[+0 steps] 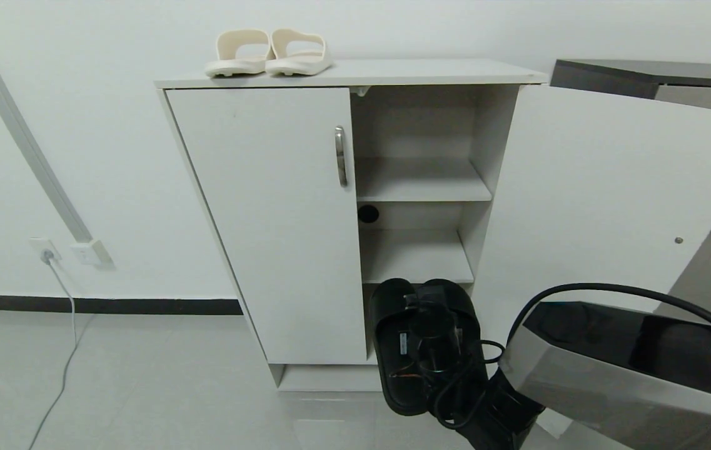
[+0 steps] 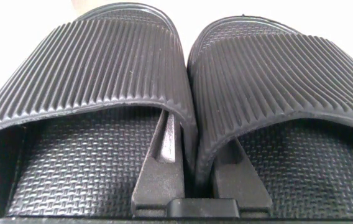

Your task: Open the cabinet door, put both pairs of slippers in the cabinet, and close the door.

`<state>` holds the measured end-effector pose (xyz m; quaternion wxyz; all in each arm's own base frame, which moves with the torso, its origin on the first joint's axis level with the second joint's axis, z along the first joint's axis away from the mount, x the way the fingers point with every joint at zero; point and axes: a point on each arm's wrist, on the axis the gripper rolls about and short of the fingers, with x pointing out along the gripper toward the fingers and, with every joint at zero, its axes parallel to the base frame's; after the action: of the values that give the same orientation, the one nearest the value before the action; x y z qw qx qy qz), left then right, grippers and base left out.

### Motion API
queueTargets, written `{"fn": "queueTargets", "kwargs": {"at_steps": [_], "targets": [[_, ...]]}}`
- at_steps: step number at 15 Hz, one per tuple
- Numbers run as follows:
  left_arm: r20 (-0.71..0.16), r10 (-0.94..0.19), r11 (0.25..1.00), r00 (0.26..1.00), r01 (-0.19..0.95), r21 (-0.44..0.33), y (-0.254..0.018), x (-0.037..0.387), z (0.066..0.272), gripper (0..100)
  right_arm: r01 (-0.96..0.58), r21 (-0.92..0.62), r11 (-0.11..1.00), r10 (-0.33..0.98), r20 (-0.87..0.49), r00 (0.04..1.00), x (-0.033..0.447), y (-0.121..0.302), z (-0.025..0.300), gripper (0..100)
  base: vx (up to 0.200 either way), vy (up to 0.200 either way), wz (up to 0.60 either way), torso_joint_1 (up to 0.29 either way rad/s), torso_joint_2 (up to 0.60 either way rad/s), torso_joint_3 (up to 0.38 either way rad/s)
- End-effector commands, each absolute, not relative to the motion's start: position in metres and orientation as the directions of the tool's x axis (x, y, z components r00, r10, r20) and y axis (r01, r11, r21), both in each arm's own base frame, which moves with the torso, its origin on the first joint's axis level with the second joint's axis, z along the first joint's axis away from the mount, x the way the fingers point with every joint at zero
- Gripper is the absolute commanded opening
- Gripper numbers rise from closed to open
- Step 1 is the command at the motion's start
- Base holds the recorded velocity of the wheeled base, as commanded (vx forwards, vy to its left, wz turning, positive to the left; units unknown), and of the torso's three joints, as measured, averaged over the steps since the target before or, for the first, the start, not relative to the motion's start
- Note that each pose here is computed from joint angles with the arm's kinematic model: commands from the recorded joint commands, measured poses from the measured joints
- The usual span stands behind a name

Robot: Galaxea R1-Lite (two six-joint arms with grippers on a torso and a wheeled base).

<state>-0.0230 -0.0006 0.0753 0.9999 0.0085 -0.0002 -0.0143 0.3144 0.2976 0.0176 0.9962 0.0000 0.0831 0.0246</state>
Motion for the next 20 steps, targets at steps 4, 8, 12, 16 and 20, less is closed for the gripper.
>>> {"fn": "queueTargets", "kwargs": {"at_steps": [4, 8, 12, 16, 20], "targets": [[-0.002, -0.029, 0.999, 1.0, 0.029, 0.017, -0.001, -0.023, 0.075, 0, -0.048, -0.002, 0.999, 0.047, -0.172, 0.984, 0.315, 0.297, 0.014, 0, 0.0, 0.0, 0.0, 0.004, 0.0, -0.178], [-0.002, -0.029, 0.999, 1.0, 0.029, 0.017, -0.001, -0.023, 0.075, 0, -0.05, -0.005, 0.999, 0.048, -0.175, 0.983, 0.315, 0.299, 0.01, 0, 0.0, 0.0, 0.0, 0.001, 0.0, -0.199], [-0.002, -0.028, 0.999, 1.0, 0.028, 0.017, -0.001, -0.023, 0.075, 0, -0.044, -0.02, 0.999, 0.04, -0.188, 0.981, 0.318, 0.3, -0.001, 0, 0.0, 0.0, 0.0, 0.005, 0.0, -0.199], [-0.002, -0.028, 0.999, 1.0, 0.028, 0.017, -0.001, -0.023, 0.075, 0, -0.041, -0.014, 0.999, 0.04, -0.074, 0.996, 0.323, 0.3, 0.004, 0, 0.0, 0.0, 0.0, 0.002, 0.0, -0.194], [-0.002, -0.028, 0.999, 1.0, 0.028, 0.017, -0.001, -0.023, 0.075, 0, -0.029, -0.042, 0.999, 0.034, 0.101, 0.994, 0.325, 0.296, 0.026, 0, 0.0, 0.0, 0.0, 0.005, 0.0, -0.093]]}}
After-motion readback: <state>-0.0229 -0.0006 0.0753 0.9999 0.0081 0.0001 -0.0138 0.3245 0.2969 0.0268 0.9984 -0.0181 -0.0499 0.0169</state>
